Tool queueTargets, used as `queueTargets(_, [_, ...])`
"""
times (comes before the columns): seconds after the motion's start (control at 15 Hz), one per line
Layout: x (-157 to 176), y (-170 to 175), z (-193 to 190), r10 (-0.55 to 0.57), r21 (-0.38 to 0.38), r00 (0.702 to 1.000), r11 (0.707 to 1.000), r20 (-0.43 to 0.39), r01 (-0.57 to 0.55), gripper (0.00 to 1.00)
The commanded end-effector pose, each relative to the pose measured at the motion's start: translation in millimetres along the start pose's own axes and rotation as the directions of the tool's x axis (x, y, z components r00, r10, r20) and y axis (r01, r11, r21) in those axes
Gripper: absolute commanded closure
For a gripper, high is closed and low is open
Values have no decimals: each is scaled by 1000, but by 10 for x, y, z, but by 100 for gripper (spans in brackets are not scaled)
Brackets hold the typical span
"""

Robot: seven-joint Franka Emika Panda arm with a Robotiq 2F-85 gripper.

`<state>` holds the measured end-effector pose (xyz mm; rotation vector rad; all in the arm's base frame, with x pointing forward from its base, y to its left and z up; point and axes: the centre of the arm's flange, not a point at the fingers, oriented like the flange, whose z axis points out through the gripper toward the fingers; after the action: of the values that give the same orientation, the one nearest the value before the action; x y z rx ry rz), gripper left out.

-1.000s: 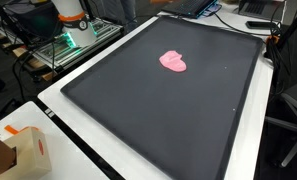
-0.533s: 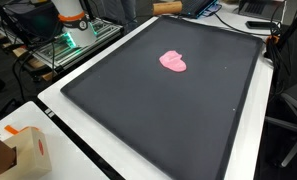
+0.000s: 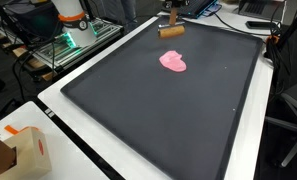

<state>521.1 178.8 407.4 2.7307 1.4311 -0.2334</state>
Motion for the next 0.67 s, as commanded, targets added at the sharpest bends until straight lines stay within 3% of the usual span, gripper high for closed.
queueTargets(0.0, [0, 122, 222, -14, 37, 999, 999, -29, 15, 77])
queueTargets(0.6, [-50, 311, 603, 26, 56, 1000, 998, -15, -25, 77])
